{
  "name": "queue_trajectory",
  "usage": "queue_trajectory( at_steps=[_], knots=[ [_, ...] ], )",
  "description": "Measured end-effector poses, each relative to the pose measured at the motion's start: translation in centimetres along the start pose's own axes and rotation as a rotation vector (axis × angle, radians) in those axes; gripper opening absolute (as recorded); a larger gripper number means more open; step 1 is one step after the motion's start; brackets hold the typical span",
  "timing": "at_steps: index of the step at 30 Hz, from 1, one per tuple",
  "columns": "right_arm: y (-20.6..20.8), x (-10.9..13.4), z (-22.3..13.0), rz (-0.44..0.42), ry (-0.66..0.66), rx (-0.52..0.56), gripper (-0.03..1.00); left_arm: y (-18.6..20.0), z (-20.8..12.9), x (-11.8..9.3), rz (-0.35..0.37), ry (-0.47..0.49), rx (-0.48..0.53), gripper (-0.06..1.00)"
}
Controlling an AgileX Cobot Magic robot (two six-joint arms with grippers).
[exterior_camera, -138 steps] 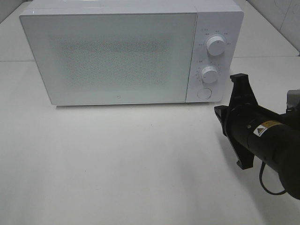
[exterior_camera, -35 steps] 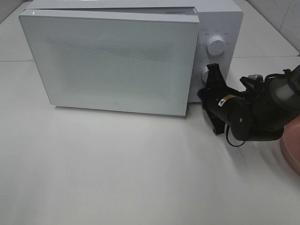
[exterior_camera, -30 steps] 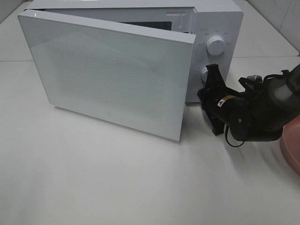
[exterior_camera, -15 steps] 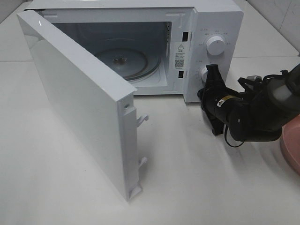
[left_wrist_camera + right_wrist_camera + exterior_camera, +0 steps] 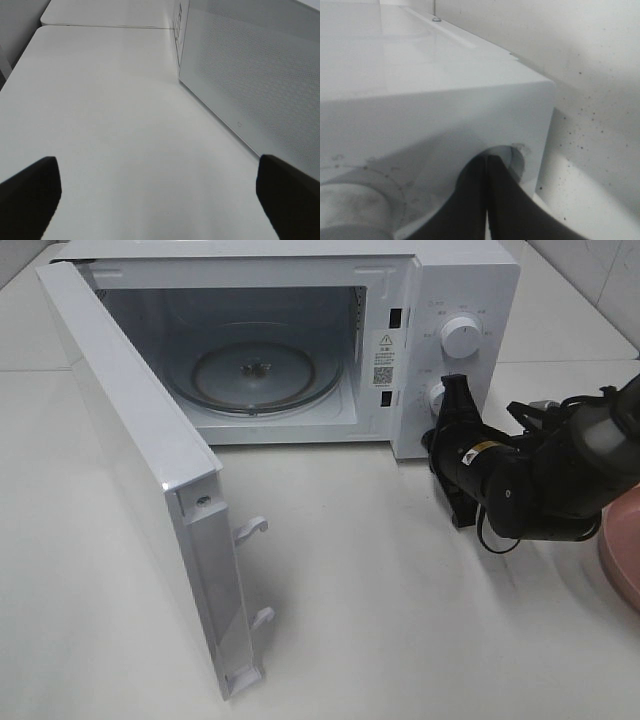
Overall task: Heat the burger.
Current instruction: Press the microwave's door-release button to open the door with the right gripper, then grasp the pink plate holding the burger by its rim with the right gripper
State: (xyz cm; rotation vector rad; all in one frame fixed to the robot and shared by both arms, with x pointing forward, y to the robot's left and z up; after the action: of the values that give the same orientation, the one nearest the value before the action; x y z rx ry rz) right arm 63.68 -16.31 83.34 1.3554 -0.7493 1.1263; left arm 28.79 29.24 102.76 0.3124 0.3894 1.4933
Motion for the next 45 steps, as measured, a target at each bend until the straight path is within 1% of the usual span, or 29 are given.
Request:
queue_trajectory(
  at_steps=[2,5,8,9,10,11,12,15,17,21,23,24,25,26,27,28,30,31,32,34,35,37,38,39,40,41,42,43,45],
  knots=[
    [0.8,0.2,0.0,-0.019,0.011,0.011,0.0,0.0,0.0,0.0,0.0,0.0,0.0,0.98],
    [1.1,0.4,-0.2,-0.02,0.023,0.022,0.0,0.0,0.0,0.0,0.0,0.0,0.0,0.98],
    [2.4,1.2,-0.4,-0.027,0.059,0.051,0.0,0.0,0.0,0.0,0.0,0.0,0.0,0.98],
    [2.8,1.1,-0.4,-0.039,0.069,0.056,0.0,0.0,0.0,0.0,0.0,0.0,0.0,0.98],
    [3.5,0.8,-0.2,-0.074,0.089,0.062,0.0,0.0,0.0,0.0,0.0,0.0,0.0,0.98],
    [3.5,0.8,-0.2,-0.074,0.089,0.062,0.0,0.0,0.0,0.0,0.0,0.0,0.0,0.98],
    [4.2,0.6,-0.1,-0.1,0.105,0.064,0.0,0.0,0.0,0.0,0.0,0.0,0.0,0.98],
    [4.9,0.4,0.0,-0.125,0.129,0.075,0.0,0.0,0.0,0.0,0.0,0.0,0.0,0.98],
    [5.9,0.6,0.0,-0.163,0.171,0.102,0.0,0.0,0.0,0.0,0.0,0.0,0.0,0.98],
    [6.8,1.5,-0.1,-0.182,0.226,0.132,0.0,0.0,0.0,0.0,0.0,0.0,0.0,0.98],
    [7.8,2.3,-0.2,-0.2,0.292,0.167,0.0,0.0,0.0,0.0,0.0,0.0,0.0,0.98],
    [7.8,2.3,-0.2,-0.2,0.292,0.167,0.0,0.0,0.0,0.0,0.0,0.0,0.0,0.98],
    [8.5,2.7,-0.3,-0.208,0.339,0.19,0.0,0.0,0.0,0.0,0.0,0.0,0.0,0.98],
    [8.5,2.7,-0.3,-0.208,0.339,0.19,0.0,0.0,0.0,0.0,0.0,0.0,0.0,0.98],
    [8.8,3.0,-0.3,-0.212,0.371,0.203,0.0,0.0,0.0,0.0,0.0,0.0,0.0,0.98],
    [9.6,3.3,-0.4,-0.223,0.437,0.234,0.0,0.0,0.0,0.0,0.0,0.0,0.0,0.98],
    [9.9,3.4,-0.4,-0.229,0.464,0.248,0.0,0.0,0.0,0.0,0.0,0.0,0.0,0.98],
    [10.7,3.6,-0.5,-0.245,0.532,0.285,0.0,0.0,0.0,0.0,0.0,0.0,0.0,0.98],
    [10.7,3.6,-0.5,-0.245,0.532,0.285,0.0,0.0,0.0,0.0,0.0,0.0,0.0,0.98],
    [11.7,3.5,-0.7,-0.274,0.619,0.342,0.0,0.0,0.0,0.0,0.0,0.0,0.0,0.98],
    [11.7,3.5,-0.7,-0.274,0.619,0.342,0.0,0.0,0.0,0.0,0.0,0.0,0.0,0.98],
    [12.8,3.5,-0.9,-0.293,0.694,0.393,0.0,0.0,0.0,0.0,0.0,0.0,0.0,0.98],
    [12.8,3.5,-0.9,-0.293,0.694,0.393,0.0,0.0,0.0,0.0,0.0,0.0,0.0,0.98],
    [13.4,3.5,-0.9,-0.303,0.752,0.429,0.0,0.0,0.0,0.0,0.0,0.0,0.0,0.98],
    [13.4,3.5,-0.9,-0.303,0.752,0.429,0.0,0.0,0.0,0.0,0.0,0.0,0.0,0.98],
    [14.0,3.4,-1.0,-0.313,0.82,0.469,0.0,0.0,0.0,0.0,0.0,0.0,0.0,0.98],
    [14.3,3.2,-1.0,-0.32,0.852,0.489,0.0,0.0,0.0,0.0,0.0,0.0,0.0,0.98],
    [14.3,3.2,-1.0,-0.32,0.852,0.489,0.0,0.0,0.0,0.0,0.0,0.0,0.0,0.98],
    [15.4,2.8,-1.0,-0.345,0.968,0.558,0.01,0.0,0.0,0.0,0.0,0.0,0.0,0.98]
  ],
)
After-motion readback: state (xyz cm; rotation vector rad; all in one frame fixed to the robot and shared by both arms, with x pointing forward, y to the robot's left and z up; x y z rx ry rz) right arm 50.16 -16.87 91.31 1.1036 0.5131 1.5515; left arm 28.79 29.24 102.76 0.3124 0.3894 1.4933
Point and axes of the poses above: a point on each arm's last joint axis where the gripper is mounted, y pointing back along that axis away from the gripper, x along the wrist's bending axis when the last joint is at zero, z = x × y, the point moved 6 cm from there along -y, pointing out along that axis toward the gripper, and after that the axes turned 1 degree about y, right-handed, at the moved point
